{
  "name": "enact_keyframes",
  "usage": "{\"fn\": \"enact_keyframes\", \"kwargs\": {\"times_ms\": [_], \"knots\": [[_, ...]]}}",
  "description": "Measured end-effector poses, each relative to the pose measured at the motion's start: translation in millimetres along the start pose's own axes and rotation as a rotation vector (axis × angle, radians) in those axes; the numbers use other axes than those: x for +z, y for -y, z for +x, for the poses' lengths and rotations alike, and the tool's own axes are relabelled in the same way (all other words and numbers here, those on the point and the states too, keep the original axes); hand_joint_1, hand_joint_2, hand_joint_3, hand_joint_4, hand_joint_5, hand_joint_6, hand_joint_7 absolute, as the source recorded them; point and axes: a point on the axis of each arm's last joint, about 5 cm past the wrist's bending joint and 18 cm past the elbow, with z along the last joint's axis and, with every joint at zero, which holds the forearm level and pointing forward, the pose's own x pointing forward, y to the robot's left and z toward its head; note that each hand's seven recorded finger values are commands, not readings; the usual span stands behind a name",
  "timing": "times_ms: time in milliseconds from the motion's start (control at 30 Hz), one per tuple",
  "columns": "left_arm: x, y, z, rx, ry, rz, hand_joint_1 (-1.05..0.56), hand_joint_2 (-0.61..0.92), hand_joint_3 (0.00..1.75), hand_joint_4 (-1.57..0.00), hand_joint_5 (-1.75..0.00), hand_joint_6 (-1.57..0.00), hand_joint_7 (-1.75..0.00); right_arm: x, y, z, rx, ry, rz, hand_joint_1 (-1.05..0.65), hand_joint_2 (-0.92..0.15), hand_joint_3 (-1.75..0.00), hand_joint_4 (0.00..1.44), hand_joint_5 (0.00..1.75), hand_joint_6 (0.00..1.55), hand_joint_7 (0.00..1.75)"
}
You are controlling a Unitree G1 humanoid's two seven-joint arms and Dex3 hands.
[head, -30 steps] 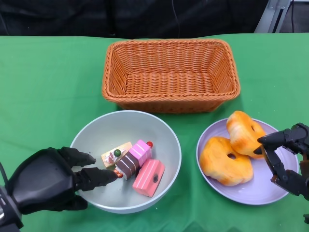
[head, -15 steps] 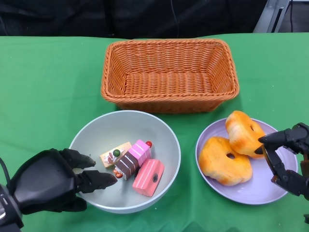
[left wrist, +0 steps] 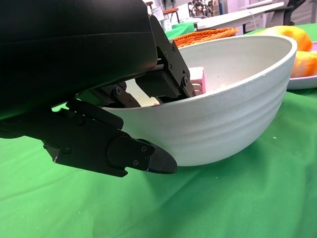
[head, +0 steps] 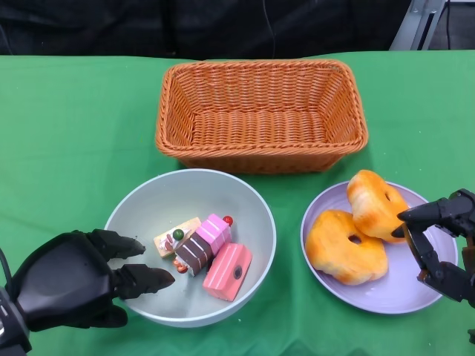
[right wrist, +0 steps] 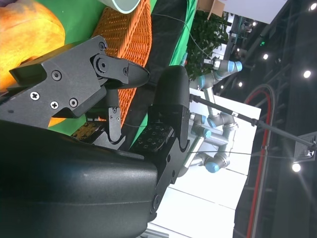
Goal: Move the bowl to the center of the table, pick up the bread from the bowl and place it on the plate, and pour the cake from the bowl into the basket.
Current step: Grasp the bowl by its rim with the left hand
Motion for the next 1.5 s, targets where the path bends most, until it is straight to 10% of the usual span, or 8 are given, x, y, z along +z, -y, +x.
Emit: {"fn": "enact_keyframes", "kwargs": {"times_ms": [900,1500], "knots": [[5.8,33.8,7,0.015,-0.046,-0.042,-0.48,0.92,0.12,-0.7,-0.01,-0.6,-0.01,6.5,1.5,-3.4,0.001,0.022,-0.008,-0.14,-0.64,-0.68,0.79,1.18,0.81,0.94],[16.8,23.4,24,0.032,0.035,-0.01,-0.47,0.92,0.09,-0.79,-0.05,-0.71,-0.04,7.6,1.2,-3.2,0.011,0.028,-0.005,-0.13,-0.67,-0.6,0.8,1.16,0.8,0.94]]}}
